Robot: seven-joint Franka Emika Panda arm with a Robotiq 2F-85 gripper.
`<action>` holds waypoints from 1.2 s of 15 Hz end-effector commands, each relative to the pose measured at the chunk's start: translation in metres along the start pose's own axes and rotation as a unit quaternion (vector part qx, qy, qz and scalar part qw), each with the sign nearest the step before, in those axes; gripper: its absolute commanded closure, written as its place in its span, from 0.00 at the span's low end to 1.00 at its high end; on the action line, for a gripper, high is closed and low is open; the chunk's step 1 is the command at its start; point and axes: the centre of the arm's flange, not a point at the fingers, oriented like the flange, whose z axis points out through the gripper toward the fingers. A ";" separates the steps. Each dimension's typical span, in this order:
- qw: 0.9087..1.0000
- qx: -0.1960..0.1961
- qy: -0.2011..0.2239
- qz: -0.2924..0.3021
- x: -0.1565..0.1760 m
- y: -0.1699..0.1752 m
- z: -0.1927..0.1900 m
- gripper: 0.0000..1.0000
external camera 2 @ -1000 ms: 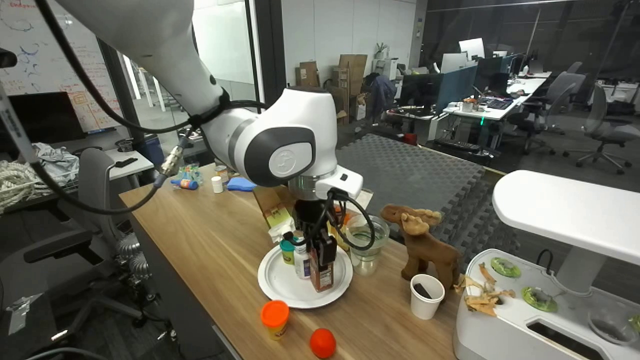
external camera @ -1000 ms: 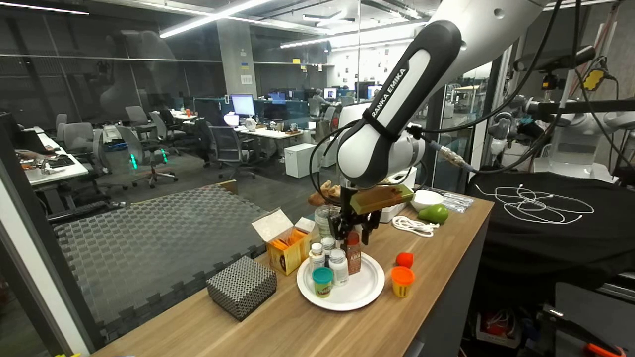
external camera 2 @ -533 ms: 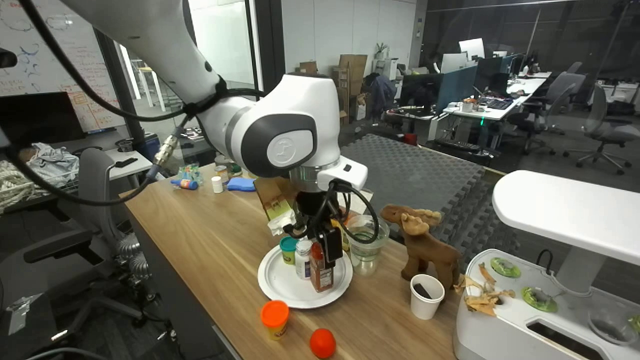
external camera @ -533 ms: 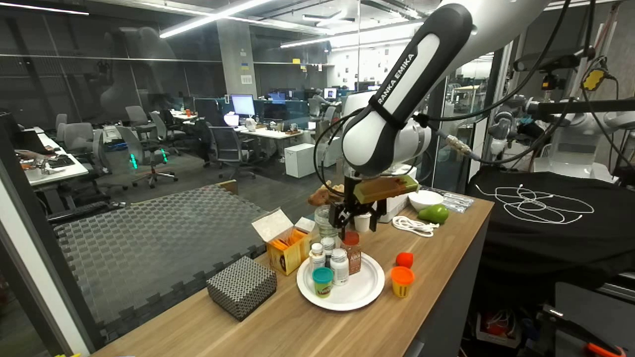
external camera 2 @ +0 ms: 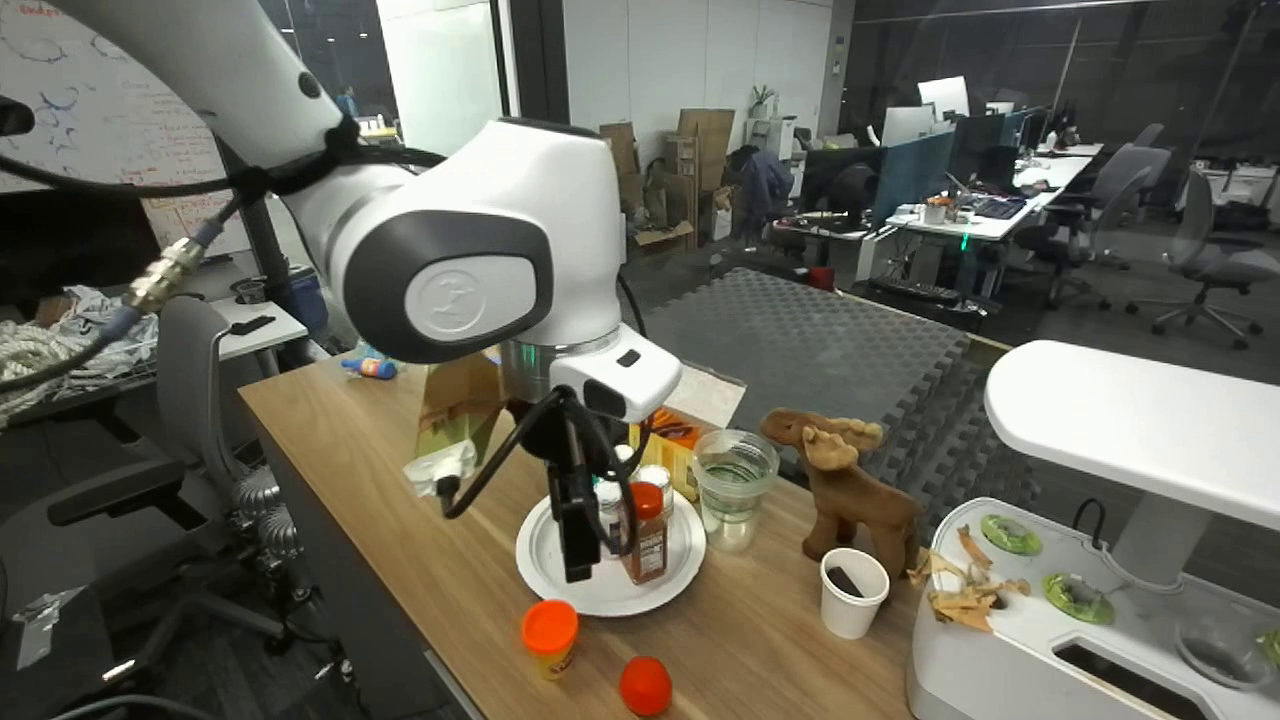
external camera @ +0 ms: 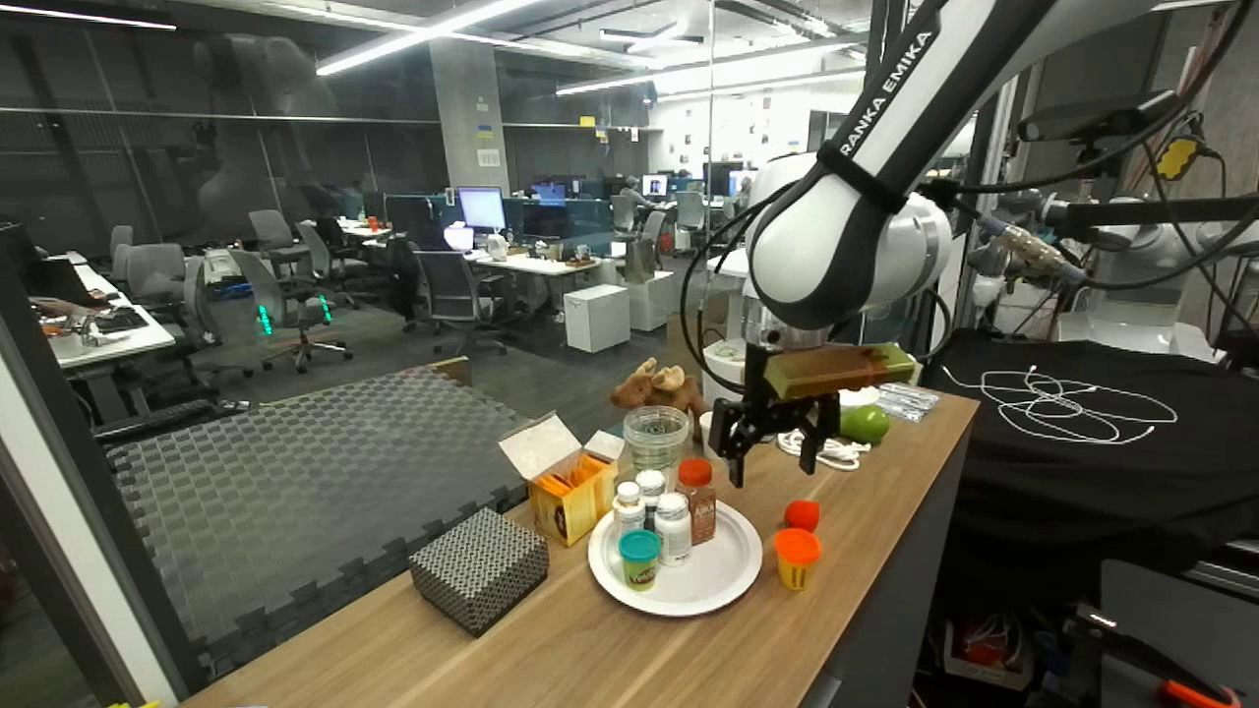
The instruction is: Put the left clear cup in the clear cup near the moose, then put the bottles and orange plushie surrounding the white plate on the white plate
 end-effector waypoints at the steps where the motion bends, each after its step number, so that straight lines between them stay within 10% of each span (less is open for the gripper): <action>1: 1.000 0.009 -0.019 0.019 -0.039 0.007 0.009 0.00; 16: 0.996 -0.022 -0.028 0.077 -0.005 0.008 0.077 0.00; 18: 0.996 -0.020 -0.030 0.079 -0.003 0.009 0.080 0.13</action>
